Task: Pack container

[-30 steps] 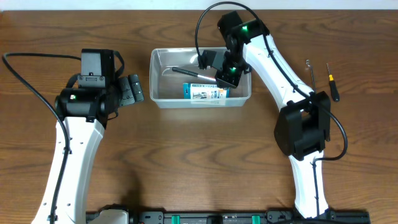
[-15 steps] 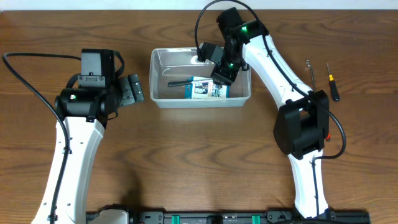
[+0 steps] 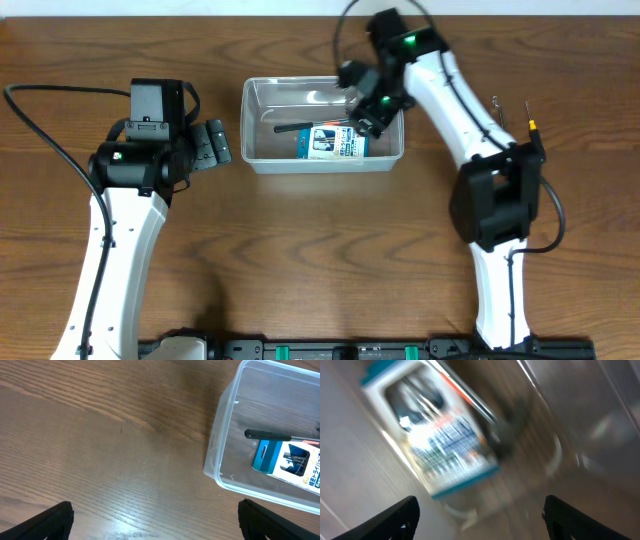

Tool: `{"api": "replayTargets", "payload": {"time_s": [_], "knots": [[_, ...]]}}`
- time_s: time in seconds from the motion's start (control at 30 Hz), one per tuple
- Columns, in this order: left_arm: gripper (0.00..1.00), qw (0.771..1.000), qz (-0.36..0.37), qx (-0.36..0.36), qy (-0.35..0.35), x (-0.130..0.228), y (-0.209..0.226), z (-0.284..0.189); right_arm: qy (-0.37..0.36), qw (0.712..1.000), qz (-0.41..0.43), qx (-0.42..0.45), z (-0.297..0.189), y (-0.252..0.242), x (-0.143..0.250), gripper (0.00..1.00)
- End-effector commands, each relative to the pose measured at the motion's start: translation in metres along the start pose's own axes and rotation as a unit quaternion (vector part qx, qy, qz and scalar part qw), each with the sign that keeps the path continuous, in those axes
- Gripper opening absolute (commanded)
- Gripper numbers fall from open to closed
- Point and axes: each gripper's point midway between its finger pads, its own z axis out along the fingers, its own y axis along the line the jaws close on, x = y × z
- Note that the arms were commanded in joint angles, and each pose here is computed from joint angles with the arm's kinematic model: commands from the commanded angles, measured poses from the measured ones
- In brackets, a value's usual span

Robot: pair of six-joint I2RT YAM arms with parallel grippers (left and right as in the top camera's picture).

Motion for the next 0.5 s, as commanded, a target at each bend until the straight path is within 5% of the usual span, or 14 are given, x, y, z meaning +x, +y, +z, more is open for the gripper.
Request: {"api": "replayTargets", "payload": {"time_s": [0.0,0.23,0.47], "knots": [[0.98,1.000,-0.005,-0.008,-0.006,-0.004,0.004,-0.002,0.012,0.985,0.170,0.016,-0.023,-0.045,0.041,0.82],[0.98,1.000,-0.005,-0.008,-0.006,-0.004,0.004,-0.003,0.050,0.951,0.306,-0.001,-0.053,-0.092,0.127,0.80],[0.98,1.000,-0.005,-0.008,-0.006,-0.004,0.004,-0.003,0.007,0.955,0.294,-0.044,-0.061,-0.097,0.129,0.79]]}}
